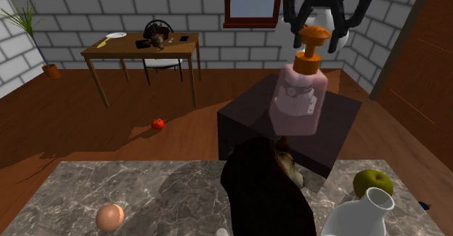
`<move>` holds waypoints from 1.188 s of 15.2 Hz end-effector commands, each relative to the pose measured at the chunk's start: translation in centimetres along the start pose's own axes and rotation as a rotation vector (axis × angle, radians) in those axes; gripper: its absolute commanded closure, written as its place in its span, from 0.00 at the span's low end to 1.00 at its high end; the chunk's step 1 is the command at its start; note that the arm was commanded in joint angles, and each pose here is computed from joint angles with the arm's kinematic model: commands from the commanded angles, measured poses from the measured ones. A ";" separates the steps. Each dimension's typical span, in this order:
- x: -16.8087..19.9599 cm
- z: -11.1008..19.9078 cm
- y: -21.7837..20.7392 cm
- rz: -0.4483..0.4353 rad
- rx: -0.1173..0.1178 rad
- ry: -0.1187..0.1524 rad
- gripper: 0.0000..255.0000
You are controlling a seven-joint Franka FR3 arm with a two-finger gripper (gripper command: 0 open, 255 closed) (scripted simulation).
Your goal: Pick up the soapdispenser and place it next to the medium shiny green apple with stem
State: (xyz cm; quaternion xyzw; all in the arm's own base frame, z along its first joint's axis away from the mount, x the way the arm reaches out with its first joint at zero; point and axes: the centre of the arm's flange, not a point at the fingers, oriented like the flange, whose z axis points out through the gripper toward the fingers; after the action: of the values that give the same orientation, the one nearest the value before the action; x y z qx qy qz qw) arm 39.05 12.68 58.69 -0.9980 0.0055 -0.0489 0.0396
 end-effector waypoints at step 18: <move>-20.5 -0.8 -14.4 0.001 0.000 0.000 1.00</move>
State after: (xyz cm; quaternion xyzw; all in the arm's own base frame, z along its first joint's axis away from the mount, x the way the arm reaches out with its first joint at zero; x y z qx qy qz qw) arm 19.87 26.40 58.77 -0.9980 0.0053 -0.0491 0.0394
